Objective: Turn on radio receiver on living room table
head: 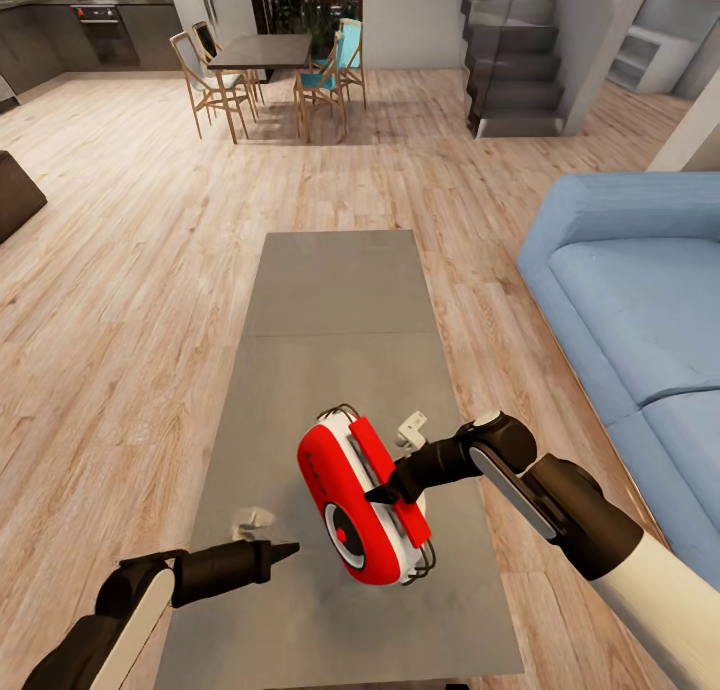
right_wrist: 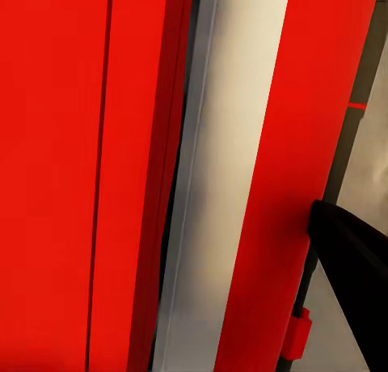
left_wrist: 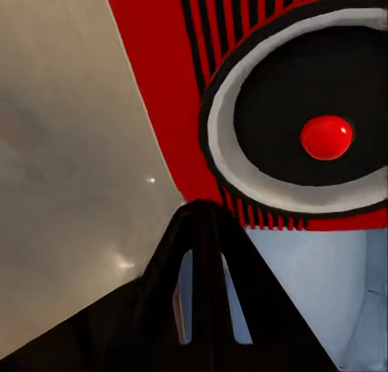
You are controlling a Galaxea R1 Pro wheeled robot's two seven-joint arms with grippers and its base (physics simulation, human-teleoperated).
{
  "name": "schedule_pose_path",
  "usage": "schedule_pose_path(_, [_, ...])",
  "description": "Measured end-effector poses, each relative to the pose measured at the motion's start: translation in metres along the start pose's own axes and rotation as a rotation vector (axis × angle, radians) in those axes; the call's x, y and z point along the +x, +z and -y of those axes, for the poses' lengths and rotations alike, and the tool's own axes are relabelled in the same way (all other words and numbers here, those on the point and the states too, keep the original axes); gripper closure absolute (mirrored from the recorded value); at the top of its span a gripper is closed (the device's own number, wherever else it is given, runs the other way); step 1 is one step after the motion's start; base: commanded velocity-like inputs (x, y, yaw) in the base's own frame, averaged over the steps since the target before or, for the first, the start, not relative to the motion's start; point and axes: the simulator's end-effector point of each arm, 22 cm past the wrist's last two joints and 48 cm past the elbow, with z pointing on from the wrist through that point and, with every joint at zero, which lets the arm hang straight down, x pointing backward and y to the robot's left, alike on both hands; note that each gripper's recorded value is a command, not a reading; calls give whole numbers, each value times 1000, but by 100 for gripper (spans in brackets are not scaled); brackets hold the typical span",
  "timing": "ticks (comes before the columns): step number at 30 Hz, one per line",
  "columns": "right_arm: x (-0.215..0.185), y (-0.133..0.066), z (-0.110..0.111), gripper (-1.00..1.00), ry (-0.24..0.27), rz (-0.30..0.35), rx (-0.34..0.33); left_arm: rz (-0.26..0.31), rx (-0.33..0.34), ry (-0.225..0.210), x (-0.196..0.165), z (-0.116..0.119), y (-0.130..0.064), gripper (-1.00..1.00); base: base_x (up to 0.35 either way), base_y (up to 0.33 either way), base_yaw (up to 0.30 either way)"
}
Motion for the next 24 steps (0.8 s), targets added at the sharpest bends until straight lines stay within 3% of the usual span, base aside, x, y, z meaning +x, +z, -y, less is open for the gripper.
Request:
schedule_pose_path(6, [-1, -1, 2, 100, 1, 2, 6, -8, 62, -13, 8, 29, 21, 100, 0, 0, 0])
schedule_pose_path(24, [-1, -1, 2, 100, 1, 4, 9, 7, 90, -5, 2, 40, 22, 100, 0, 0, 0])
